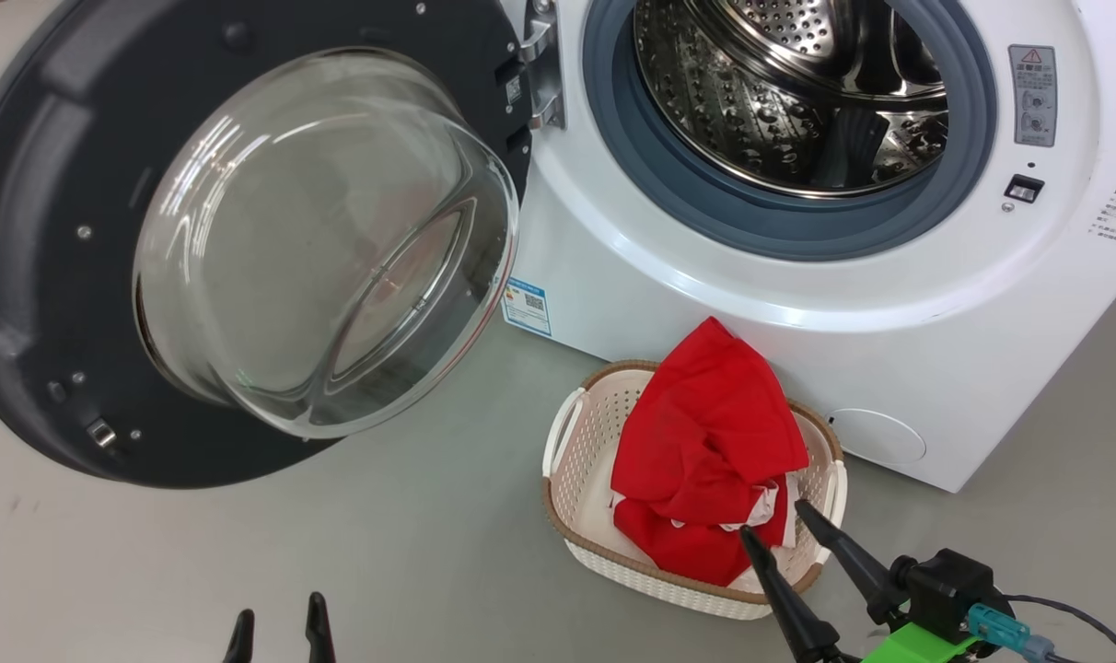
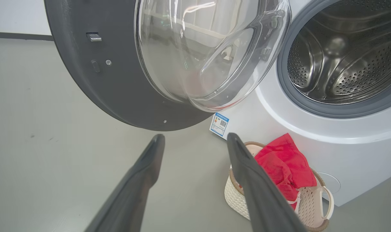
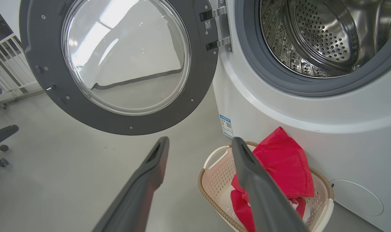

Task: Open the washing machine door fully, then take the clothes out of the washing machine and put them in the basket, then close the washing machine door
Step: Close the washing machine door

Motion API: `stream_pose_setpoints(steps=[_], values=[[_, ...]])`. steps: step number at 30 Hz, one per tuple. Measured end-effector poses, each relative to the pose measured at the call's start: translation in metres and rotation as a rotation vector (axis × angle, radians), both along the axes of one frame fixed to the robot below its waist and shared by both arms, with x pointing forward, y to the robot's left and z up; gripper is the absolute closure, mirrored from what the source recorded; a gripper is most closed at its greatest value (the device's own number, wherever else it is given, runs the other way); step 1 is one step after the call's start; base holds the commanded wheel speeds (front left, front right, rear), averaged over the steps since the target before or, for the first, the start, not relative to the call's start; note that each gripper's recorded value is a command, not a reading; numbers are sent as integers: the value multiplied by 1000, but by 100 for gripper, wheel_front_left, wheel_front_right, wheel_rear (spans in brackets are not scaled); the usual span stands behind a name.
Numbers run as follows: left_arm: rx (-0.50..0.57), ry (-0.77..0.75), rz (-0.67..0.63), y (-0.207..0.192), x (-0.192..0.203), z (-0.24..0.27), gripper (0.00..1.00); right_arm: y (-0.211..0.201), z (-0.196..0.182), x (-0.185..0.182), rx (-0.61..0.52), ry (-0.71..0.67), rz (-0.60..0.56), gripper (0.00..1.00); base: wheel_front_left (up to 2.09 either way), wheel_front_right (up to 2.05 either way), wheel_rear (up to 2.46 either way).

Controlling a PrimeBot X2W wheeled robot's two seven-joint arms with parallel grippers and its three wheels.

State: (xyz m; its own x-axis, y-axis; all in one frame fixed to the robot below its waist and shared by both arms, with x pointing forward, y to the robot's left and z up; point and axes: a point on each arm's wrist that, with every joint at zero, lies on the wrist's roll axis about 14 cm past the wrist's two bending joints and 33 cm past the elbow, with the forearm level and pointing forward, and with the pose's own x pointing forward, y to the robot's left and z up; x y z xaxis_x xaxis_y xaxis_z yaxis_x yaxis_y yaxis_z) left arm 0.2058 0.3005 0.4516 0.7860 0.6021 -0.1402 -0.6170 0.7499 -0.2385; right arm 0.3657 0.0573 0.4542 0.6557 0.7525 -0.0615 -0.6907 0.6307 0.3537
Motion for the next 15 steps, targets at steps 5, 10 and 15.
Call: stream_pose_setpoints(steps=[5,10,15], values=[[-1,0,10,0,-4,0,0,2,-1,-3,-3,3,12,0,0,0,0],[-2,-34,6,1,-2,8,97,0,1,-2,8,10,0,0,0,0,0],[137,-157,17,30,10,59,100,-5,0,-2,13,21,-23,0,0,0,0]])
